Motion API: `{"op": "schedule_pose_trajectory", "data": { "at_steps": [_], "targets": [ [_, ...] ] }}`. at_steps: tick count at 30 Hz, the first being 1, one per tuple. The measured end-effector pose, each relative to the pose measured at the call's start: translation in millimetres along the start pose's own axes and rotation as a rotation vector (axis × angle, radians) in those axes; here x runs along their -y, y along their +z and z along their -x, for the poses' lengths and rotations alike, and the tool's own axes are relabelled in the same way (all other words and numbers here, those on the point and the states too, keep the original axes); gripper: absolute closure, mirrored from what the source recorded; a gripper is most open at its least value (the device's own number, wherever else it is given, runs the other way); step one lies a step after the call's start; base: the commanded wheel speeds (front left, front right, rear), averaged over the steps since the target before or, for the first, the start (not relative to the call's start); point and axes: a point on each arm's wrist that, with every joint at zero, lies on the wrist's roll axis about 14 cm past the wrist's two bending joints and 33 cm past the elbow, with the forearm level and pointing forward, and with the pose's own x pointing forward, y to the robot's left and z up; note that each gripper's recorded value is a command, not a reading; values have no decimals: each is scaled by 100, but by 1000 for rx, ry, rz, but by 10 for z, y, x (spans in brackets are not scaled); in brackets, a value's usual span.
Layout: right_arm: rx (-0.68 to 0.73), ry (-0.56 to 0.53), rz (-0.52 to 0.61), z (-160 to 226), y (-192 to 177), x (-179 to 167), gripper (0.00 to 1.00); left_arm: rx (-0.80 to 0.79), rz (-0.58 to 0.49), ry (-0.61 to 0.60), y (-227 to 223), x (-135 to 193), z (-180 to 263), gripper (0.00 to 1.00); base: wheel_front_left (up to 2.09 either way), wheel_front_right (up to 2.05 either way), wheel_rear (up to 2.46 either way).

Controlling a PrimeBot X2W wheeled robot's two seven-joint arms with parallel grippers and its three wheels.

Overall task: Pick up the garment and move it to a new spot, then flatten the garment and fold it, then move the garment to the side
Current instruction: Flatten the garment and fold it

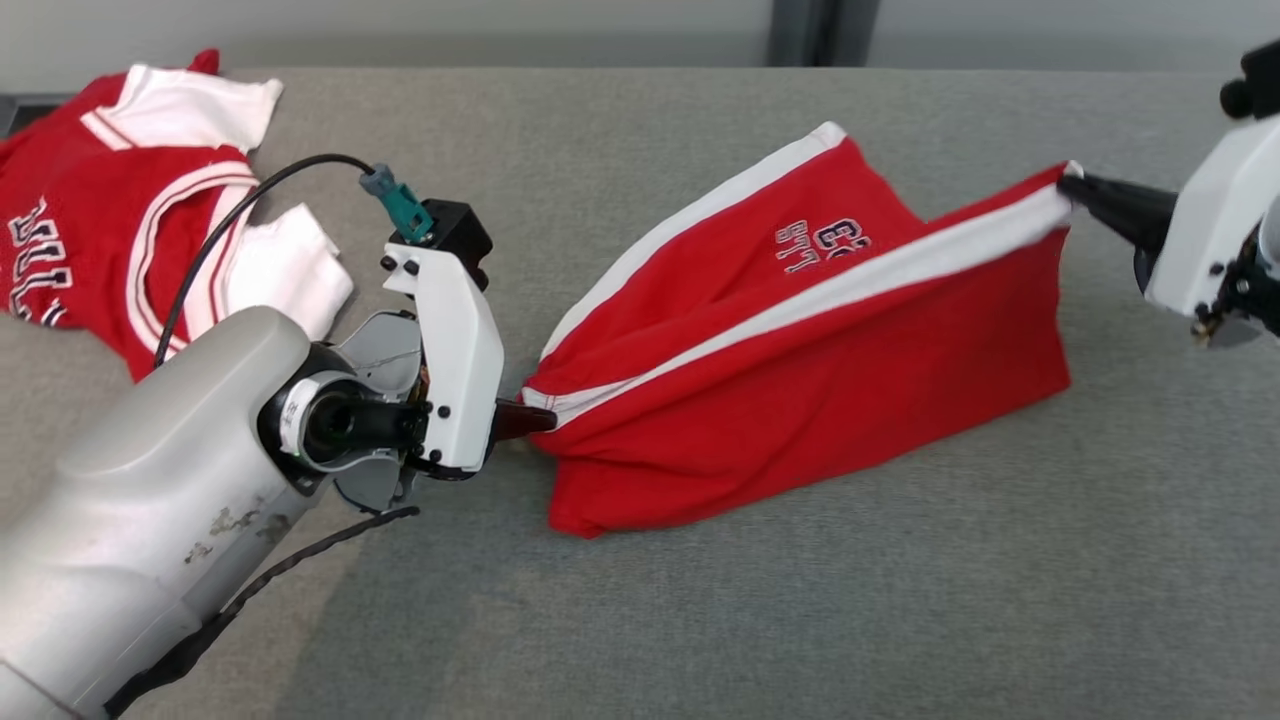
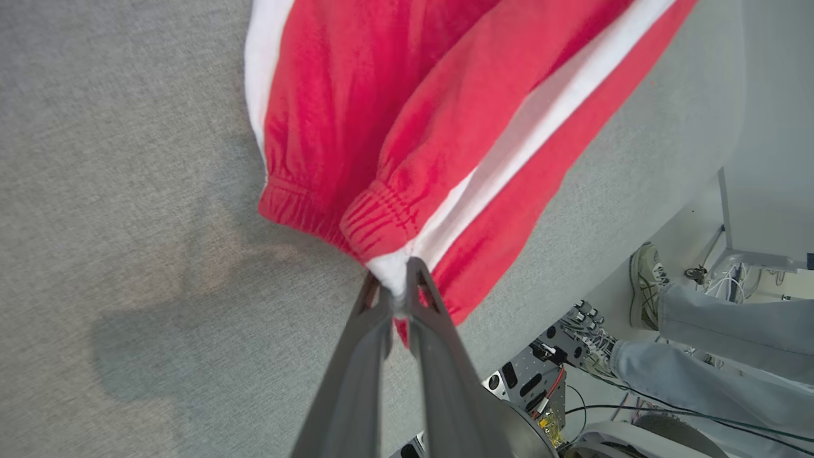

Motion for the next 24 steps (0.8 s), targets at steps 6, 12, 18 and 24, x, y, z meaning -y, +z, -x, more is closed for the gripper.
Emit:
{"op": "schedule_pose_trajectory", "data": {
  "at_steps": [6,12,18,24],
  "targets": [
    [6,-5,27,-395,154,-31,100,5,52,24,58,-156,2,100,0,0,0],
    [-4,-11,60,-755,249,16,100,59,84,57,259,-316,-11,100,0,0,0],
    [-27,7,56,-1127,229,53,100,52,103,97,320,-465,-97,100,0,0,0],
    [-37,36,40,-1494,171,15,100,47,141,127,346,-638,-176,100,0,0,0]
  ]
}}
